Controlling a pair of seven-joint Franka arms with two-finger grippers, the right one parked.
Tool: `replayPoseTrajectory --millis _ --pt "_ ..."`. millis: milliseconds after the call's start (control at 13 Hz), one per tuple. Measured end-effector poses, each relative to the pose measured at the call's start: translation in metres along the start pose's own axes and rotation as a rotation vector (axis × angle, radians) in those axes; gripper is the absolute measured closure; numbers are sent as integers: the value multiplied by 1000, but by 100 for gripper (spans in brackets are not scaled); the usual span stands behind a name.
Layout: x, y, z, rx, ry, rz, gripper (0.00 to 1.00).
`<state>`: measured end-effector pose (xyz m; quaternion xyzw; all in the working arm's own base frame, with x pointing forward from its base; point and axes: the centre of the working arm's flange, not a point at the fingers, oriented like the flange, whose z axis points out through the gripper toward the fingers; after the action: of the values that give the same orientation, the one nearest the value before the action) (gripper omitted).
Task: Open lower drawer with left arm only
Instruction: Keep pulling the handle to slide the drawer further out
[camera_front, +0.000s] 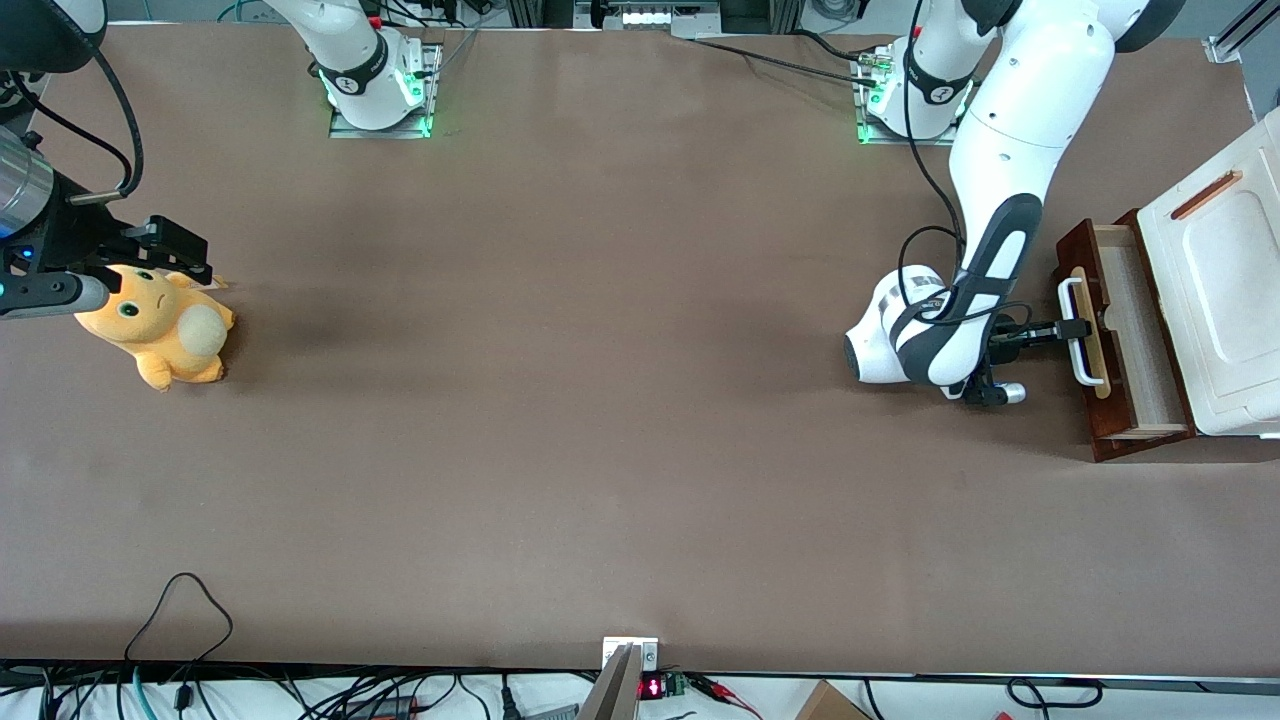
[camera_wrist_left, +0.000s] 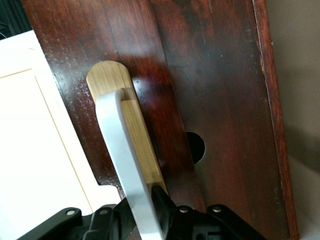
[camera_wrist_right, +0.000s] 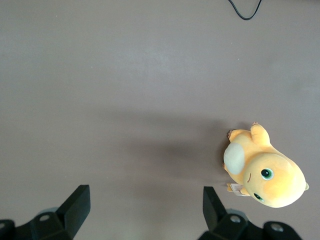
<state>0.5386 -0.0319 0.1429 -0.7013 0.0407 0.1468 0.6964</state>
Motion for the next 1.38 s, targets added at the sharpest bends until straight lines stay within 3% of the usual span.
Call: replayPoseTrajectory --millis 615,1385 --pt "-1 4 -5 11 4 0 84" --pt "-3 0 -24 -3 -12 -14 84"
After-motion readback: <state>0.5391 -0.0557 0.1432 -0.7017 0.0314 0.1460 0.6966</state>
